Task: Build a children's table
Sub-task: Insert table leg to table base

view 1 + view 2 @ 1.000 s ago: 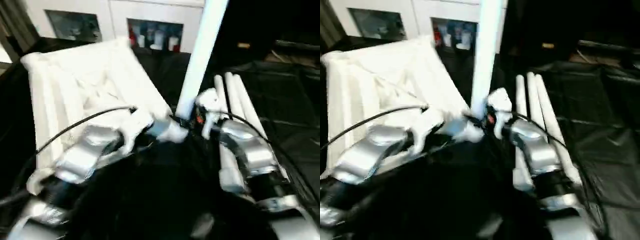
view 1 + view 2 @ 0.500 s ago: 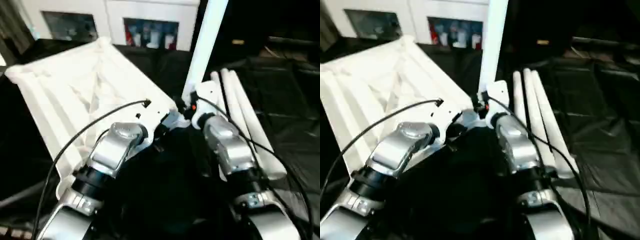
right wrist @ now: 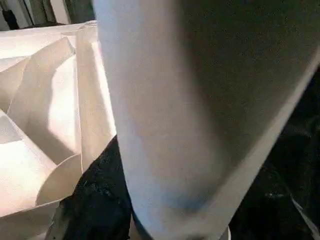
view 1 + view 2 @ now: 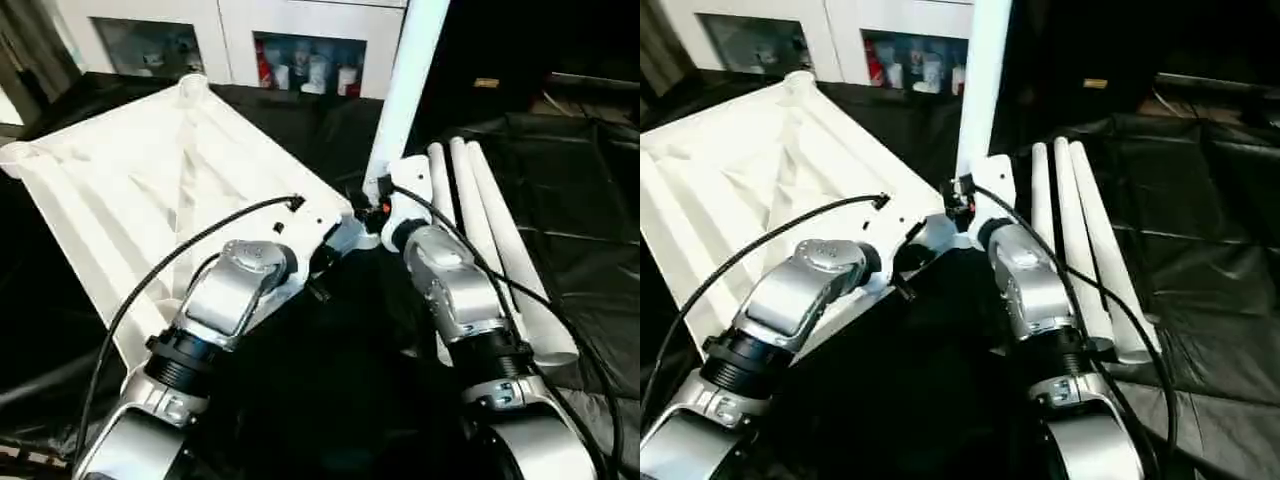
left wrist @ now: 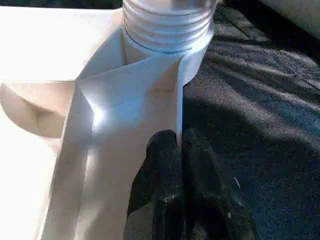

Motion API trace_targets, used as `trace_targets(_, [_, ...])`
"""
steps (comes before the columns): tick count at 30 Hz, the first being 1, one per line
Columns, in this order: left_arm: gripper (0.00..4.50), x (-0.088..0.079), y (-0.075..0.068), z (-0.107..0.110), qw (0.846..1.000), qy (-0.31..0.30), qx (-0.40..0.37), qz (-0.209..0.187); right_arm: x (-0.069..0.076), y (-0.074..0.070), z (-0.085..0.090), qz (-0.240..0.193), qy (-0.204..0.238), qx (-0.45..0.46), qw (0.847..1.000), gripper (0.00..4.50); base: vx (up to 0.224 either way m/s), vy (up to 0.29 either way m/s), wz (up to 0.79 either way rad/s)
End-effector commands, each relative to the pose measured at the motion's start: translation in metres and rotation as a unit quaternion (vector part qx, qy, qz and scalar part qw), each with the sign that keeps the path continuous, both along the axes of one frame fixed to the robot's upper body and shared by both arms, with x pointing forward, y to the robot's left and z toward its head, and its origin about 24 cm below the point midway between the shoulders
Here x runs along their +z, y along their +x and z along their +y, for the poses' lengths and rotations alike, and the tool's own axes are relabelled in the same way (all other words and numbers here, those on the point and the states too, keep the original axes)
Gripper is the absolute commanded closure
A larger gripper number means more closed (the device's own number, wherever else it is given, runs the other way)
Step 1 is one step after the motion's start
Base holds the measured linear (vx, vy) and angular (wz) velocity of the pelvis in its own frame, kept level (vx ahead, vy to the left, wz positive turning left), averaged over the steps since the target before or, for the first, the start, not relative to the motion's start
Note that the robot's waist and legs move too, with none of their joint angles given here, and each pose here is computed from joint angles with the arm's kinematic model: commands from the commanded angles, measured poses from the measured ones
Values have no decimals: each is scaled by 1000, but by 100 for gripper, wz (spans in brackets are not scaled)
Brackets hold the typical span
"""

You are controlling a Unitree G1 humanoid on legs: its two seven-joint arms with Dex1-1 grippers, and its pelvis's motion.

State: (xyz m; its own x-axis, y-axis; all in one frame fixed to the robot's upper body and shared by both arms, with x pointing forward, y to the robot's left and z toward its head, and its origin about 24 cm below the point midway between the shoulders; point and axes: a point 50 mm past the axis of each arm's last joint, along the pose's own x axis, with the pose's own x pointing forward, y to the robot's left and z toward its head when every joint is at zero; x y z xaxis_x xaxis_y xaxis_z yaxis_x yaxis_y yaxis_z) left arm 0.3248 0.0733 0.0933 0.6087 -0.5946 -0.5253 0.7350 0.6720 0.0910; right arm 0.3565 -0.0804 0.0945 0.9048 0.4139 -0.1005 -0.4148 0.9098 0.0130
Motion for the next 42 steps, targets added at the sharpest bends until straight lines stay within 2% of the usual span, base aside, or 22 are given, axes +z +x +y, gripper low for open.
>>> trace_targets(1, [450,11,0,-18,999,-11,-33,-24,-65,-29,32,165,-6,77,983,259,0,0,0])
trace_targets(3, [450,11,0,-18,999,-12,-38,-26,-64,-27,29,161,-22,75,984,259,0,0,0])
trace_targets(5, [450,12,0,-17,999,-12,-40,-27,-64,-25,28,161,-17,74,984,259,0,0,0])
trace_targets(6, [450,12,0,-17,999,-12,-41,-28,-62,-24,28,158,-12,73,985,203,0,0,0])
trace_targets(10, [450,13,-1,-16,998,-14,-48,-31,-54,-21,27,141,-1,80,987,189,0,0,0])
trace_targets(14, [450,14,-1,-15,998,-15,-53,-35,-46,-19,26,126,8,86,988,153,0,0,0])
trace_targets(15, [450,14,-2,-13,997,-16,-59,-38,-38,-16,23,110,16,87,990,144,0,0,0])
trace_targets(17, [450,14,-3,-12,997,-18,-63,-39,-33,-14,21,99,23,90,991,121,0,0,0])
trace_targets(20, [450,16,-3,-11,996,-20,-70,-46,-27,-13,18,86,24,95,991,109,0,0,0])
trace_targets(21, [450,16,-3,-9,996,-21,-73,-48,-22,-13,16,75,24,105,991,87,0,0,0])
trace_targets(24, [450,16,-6,-2,994,-24,-95,-55,-8,-17,7,45,14,144,988,87,0,0,0])
trace_targets(29, [450,13,-10,9,991,-26,-120,-53,1,-26,-10,31,-10,195,980,87,0,0,0])
trace_targets(30, [450,13,-10,9,991,-26,-121,-53,1,-26,-11,31,-10,196,980,87,0,0,0])
trace_targets(31, [450,13,-12,14,989,-23,-137,-54,2,-29,-19,33,-25,216,976,87,0,0,0])
trace_targets(35, [450,13,-17,21,984,-28,-168,-51,2,-36,-34,36,-63,247,966,87,0,0,0])
trace_targets(37, [450,16,-23,24,977,-36,-204,-53,0,-43,-42,47,-91,279,955,87,0,0,0])
trace_targets(42, [450,18,-32,26,966,-49,-248,-46,2,-52,-51,55,-111,315,941,87,0,0,0])
